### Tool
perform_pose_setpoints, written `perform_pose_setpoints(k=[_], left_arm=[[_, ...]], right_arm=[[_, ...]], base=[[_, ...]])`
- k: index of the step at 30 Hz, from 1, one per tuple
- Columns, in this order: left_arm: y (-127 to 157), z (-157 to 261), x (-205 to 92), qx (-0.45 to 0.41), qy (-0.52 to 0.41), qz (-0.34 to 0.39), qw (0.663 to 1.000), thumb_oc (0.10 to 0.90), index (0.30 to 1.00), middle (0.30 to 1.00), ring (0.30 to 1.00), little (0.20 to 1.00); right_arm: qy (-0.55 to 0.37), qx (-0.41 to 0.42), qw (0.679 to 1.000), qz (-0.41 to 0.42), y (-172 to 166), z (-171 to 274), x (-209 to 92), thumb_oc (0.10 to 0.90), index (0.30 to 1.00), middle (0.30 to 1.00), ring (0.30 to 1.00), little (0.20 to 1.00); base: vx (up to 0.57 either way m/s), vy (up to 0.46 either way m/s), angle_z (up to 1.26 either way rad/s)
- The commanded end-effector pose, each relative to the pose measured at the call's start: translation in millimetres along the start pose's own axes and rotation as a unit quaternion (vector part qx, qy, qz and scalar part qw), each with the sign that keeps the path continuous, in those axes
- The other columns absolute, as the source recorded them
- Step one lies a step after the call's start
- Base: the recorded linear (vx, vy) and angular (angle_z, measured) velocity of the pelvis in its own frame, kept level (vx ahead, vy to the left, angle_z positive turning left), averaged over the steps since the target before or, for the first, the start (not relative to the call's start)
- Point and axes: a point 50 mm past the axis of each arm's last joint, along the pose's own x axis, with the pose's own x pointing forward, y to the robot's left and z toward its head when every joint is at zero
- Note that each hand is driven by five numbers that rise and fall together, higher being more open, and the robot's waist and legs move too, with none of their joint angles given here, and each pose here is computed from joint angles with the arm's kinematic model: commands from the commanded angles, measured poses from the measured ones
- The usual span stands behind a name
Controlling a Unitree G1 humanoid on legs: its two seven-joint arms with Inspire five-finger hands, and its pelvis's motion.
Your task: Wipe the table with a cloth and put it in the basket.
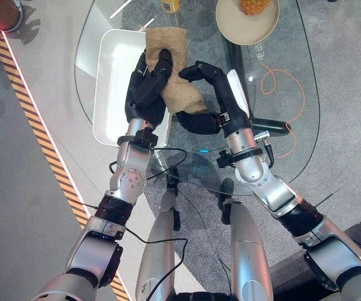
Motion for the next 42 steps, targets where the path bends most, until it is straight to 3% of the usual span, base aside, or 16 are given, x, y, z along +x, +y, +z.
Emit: perform_pose_setpoints(k=[1,30,42], left_arm=[[-69,55,25,0.003,-0.161,-0.128,0.979,0.100,0.300,0.300,0.300,0.200],[-48,93,23,0.054,-0.315,-0.001,0.948,0.100,0.300,0.300,0.300,0.200],[-31,107,28,0.161,-0.339,0.074,0.924,0.100,0.300,0.300,0.300,0.200]], right_arm=[[-0.193,0.045,0.979,-0.045,-15,80,26,0.800,0.900,0.900,0.900,0.900],[-0.156,0.018,0.986,-0.046,-15,62,31,0.800,0.900,0.900,0.900,0.900],[-0.073,-0.037,0.979,-0.185,-47,16,26,0.800,0.900,0.900,0.900,0.900]], base=[[0.00,0.000,0.00],[0.00,0.000,0.00],[0.00,0.003,0.00]])
